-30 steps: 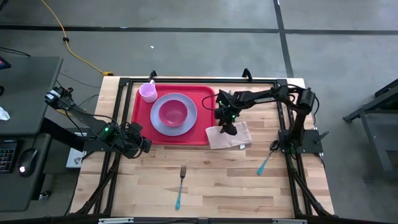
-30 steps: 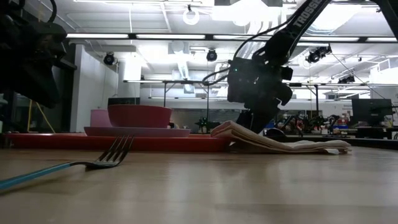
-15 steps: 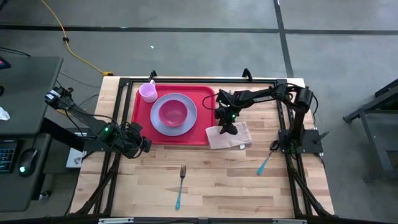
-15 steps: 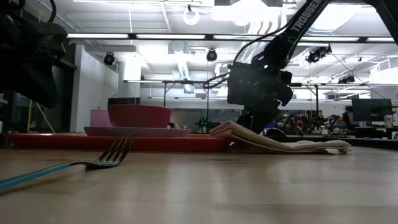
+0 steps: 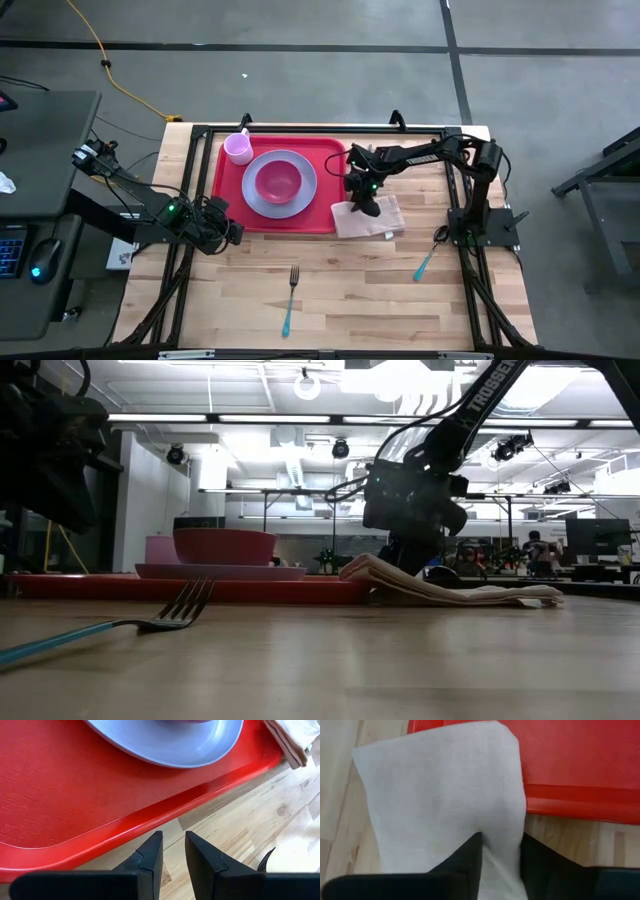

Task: Set up tray
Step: Put the brown napkin on the red tray to the right of the purple plate

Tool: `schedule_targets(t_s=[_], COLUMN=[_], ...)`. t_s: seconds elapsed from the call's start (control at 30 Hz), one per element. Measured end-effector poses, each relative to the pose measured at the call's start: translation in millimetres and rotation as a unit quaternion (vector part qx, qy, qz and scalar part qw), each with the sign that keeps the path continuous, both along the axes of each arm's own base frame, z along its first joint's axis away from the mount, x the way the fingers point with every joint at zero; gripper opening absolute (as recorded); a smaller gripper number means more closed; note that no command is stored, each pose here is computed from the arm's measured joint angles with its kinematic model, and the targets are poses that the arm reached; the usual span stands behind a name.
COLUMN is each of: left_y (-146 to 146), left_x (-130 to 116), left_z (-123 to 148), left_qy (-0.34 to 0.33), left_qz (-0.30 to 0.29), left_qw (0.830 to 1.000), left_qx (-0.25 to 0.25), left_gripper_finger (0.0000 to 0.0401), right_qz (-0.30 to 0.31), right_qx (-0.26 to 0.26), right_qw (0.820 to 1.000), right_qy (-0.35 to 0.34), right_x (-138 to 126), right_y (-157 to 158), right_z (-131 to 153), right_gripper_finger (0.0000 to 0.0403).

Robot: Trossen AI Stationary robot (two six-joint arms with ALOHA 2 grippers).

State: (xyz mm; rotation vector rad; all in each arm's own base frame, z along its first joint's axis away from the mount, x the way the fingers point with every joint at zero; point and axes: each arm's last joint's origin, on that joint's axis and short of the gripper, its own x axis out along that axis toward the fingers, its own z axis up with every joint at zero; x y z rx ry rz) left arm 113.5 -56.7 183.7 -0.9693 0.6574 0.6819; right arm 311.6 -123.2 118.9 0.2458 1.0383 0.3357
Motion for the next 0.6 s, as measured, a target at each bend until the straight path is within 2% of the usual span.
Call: schedule_targets(t_s=[0.23,0.6], left_y=[0.0,0.0], left_x=[0.0,0.0], left_z=[0.0,0.0], left_qy=[0.0,-0.001], left_qz=[0.0,0.003], left_qw=[1.0,1.0], left_qx=[0.0,-0.002], left_gripper_finger=[0.0111,0.0111], right_qz=[-0.006,-0.037], right_qx=[-0.018,0.001], right_qw=[1.0,0.999], right_qy=[0.01,0.023], right_x=[-0.7,-0.6], right_y=[-0.9,-0.8], right_z=[-1.0,-1.0], right_gripper_finger=[0.0008,0.0001])
